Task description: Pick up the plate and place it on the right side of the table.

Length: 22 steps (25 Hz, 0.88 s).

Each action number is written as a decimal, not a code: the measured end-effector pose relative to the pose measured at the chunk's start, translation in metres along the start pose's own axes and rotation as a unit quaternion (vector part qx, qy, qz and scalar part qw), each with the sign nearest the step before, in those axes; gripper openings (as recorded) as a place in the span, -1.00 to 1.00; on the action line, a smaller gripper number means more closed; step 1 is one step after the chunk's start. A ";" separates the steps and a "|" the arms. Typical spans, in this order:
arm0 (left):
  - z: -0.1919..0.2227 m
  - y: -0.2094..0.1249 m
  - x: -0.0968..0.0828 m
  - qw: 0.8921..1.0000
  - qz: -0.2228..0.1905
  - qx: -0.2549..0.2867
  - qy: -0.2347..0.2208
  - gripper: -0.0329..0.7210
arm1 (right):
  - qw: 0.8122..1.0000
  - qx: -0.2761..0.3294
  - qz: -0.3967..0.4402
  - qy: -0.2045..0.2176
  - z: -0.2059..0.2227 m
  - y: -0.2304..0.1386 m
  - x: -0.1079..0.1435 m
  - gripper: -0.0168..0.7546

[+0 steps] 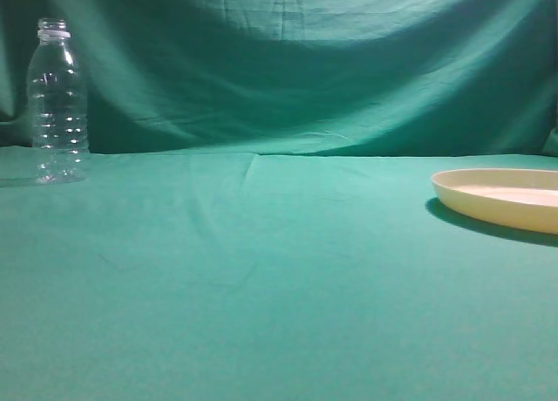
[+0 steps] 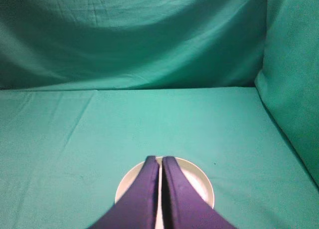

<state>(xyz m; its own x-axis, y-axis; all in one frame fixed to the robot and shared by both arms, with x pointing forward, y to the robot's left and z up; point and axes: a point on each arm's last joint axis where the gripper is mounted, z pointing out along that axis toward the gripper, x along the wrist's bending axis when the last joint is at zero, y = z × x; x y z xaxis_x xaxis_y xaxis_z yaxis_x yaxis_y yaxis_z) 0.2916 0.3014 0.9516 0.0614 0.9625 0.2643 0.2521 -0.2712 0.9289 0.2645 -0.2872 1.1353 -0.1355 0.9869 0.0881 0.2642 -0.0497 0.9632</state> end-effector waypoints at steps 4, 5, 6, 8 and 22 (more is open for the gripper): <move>0.000 0.000 0.000 1.000 0.000 0.000 0.000 -0.91 | 0.999 -0.039 -0.006 0.015 -0.021 -0.011 0.004 -0.96; 0.000 0.000 0.000 1.000 0.000 0.000 0.000 -0.91 | 0.999 -0.046 -0.007 0.017 -0.026 -0.013 0.005 -0.96; 0.000 0.000 0.000 1.000 0.000 0.000 0.000 -0.91 | 0.999 -0.048 -0.008 0.018 -0.030 -0.016 0.005 -0.96; 0.000 0.000 0.000 1.000 0.000 0.000 0.000 -0.91 | 0.998 -0.052 -0.011 0.020 -0.036 -0.020 0.006 -0.96; 0.000 0.000 0.000 1.000 0.000 0.000 0.000 -0.91 | 0.995 -0.096 -0.026 -0.025 0.018 -0.067 -0.011 -0.96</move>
<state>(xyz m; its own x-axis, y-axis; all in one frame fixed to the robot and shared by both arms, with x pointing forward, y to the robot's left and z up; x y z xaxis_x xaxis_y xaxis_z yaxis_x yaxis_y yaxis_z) 0.2916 0.3014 0.9516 0.0614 0.9625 0.2643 0.2521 -0.2712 0.9289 0.2654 -0.2925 1.0657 -0.0952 0.9951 0.0285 0.0695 -0.0219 0.9973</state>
